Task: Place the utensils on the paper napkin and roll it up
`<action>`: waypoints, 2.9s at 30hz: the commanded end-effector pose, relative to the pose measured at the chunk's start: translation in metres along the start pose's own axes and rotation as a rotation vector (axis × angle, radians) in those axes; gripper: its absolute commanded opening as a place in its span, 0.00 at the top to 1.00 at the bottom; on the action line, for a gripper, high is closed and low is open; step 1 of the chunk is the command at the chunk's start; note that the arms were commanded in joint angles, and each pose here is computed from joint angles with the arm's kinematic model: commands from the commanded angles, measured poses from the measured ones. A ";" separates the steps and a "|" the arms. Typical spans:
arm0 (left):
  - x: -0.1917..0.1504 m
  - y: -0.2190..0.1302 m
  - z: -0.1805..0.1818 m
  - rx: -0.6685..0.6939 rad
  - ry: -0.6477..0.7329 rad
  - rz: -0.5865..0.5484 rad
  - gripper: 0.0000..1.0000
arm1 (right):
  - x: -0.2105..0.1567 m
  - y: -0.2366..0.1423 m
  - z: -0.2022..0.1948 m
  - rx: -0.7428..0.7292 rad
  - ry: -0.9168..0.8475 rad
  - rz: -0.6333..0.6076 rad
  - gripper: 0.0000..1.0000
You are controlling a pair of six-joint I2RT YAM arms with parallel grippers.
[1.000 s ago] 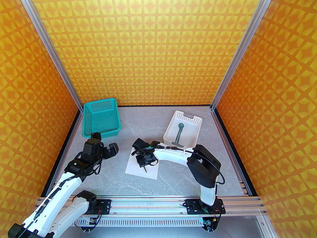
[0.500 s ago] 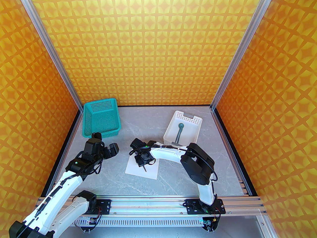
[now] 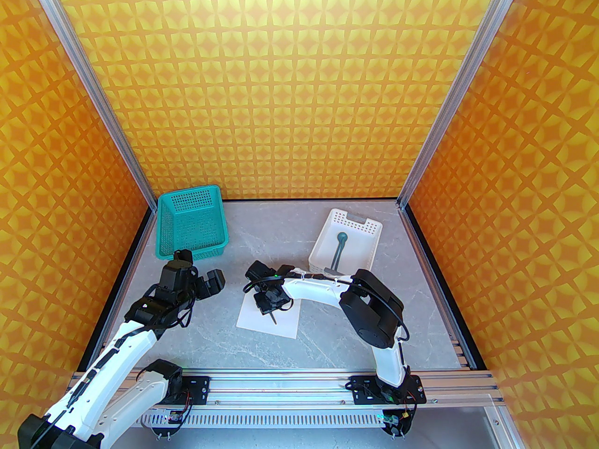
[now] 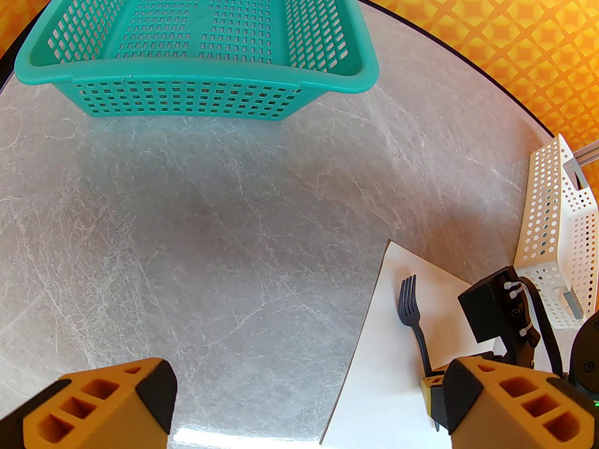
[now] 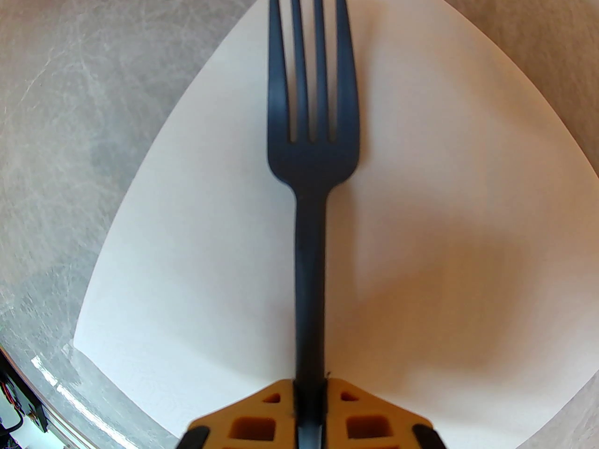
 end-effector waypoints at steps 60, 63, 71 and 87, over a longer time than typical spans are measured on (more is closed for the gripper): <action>0.043 -0.056 -0.037 -0.154 0.056 -0.171 0.01 | 0.023 -0.115 -0.039 -0.031 0.057 -0.180 0.65; 0.049 -0.067 -0.041 -0.185 0.075 -0.221 0.01 | 0.019 -0.134 -0.061 -0.051 0.099 -0.211 0.63; 0.064 -0.104 -0.052 -0.269 0.158 -0.351 0.01 | -0.001 -0.175 -0.125 -0.111 0.241 -0.286 0.52; 0.069 -0.152 -0.053 -0.347 0.294 -0.516 0.01 | -0.035 -0.173 -0.266 -0.240 0.595 -0.279 0.46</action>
Point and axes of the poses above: each hand's point on the last joint's axis, 136 mm out from that joint toward the fingers, its own y axis out along the fingers, its own z axis along the line the jaws close on, x = y × z, the point moved 2 cm from there along -y, back along the fingers, and after that the axes turned 12 degrees about -y, right-handed, at the moved point
